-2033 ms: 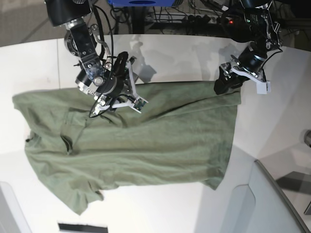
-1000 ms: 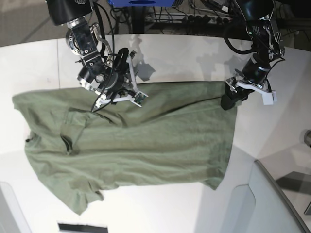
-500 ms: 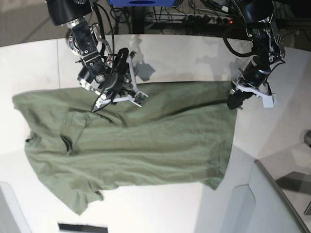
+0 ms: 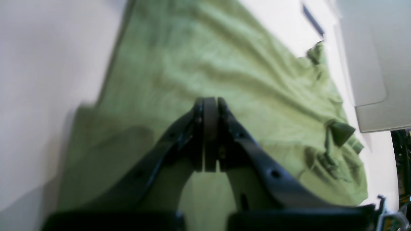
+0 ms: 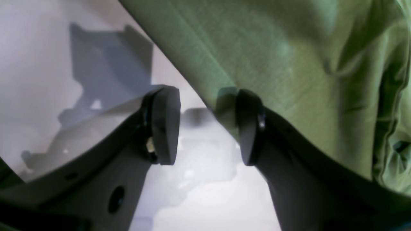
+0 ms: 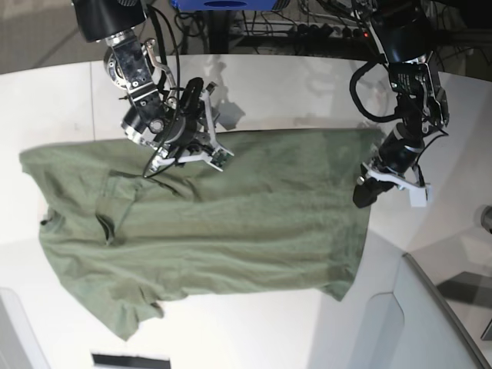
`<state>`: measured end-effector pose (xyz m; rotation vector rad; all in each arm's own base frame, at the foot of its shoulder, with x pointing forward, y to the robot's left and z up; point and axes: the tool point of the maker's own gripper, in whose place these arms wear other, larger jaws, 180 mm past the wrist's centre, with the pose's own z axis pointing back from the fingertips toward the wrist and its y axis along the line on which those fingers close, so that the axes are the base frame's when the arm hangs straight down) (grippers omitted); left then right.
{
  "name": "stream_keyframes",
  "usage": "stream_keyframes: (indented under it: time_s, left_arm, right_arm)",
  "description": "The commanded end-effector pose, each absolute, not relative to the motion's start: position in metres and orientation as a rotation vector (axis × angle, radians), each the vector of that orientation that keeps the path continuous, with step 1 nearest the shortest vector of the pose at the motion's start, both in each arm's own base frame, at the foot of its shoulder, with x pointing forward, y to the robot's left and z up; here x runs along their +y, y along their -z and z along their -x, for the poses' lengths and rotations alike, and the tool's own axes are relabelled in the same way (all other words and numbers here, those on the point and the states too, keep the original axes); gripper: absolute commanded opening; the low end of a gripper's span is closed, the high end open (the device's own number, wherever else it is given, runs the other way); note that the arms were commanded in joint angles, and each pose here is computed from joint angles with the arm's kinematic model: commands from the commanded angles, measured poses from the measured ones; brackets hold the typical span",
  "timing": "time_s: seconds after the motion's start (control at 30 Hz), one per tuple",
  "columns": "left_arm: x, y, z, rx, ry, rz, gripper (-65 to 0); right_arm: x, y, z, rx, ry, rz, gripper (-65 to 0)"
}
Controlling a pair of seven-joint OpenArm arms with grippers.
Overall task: Layout the t-shirt on the table in an organized manner, then fold the t-shirt properly
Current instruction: 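Grasp the shirt's collar-side corner with the left gripper, then move the right gripper to the shirt's other collar-side corner and grasp it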
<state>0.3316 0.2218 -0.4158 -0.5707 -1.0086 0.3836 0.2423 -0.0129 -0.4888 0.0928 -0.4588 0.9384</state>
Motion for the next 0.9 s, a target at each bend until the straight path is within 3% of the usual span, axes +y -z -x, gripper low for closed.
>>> stream_keyframes:
  time_s: [0.0, 0.13, 0.23, 0.3, 0.37, 0.47, 0.53, 0.7, 0.87]
  left_arm:
    - [0.231, 0.396, -0.338, -1.074, -0.360, 0.563, -65.0]
    - [0.240, 0.402, -0.312, -1.033, -0.261, 0.443, -65.0]
    - [0.252, 0.411, -0.288, -0.961, -0.145, 0.307, -63.7]
    - [0.259, 0.413, -0.273, -0.932, -0.111, 0.265, -54.5]
    - [0.268, 0.414, -0.256, -0.904, -0.083, 0.232, -41.8]
    - [0.271, 0.418, -0.235, -0.866, -0.058, 0.212, -23.7]
    - [0.270, 0.422, -0.224, -0.846, -0.059, 0.213, -18.4]
    - [0.265, 0.433, -0.204, -0.845, -0.214, 0.342, -25.2]
    - [0.269, 0.446, -0.192, -0.809, -0.264, 0.363, -32.3]
  right_arm:
    - [-0.017, 0.475, -0.257, -0.513, -0.891, -0.085, -38.1]
    - [-0.050, 0.425, -0.292, -0.735, -0.570, -0.164, -36.5]
    - [-0.098, 0.413, -0.302, -0.777, -0.337, -0.185, -26.3]
    - [-0.125, 0.410, -0.303, -0.782, -0.204, -0.210, -15.8]
    - [-0.159, 0.406, -0.295, -0.823, -0.014, -0.258, -11.0]
    - [-0.217, 0.396, -0.278, -0.932, 0.308, -0.334, -16.1]
    - [-0.242, 0.402, -0.264, -0.949, 0.451, -0.361, -19.7]
    - [-0.290, 0.439, -0.246, -0.869, 0.633, -0.365, -20.1]
    - [-0.323, 0.464, -0.241, -0.822, 0.773, -0.394, -20.1]
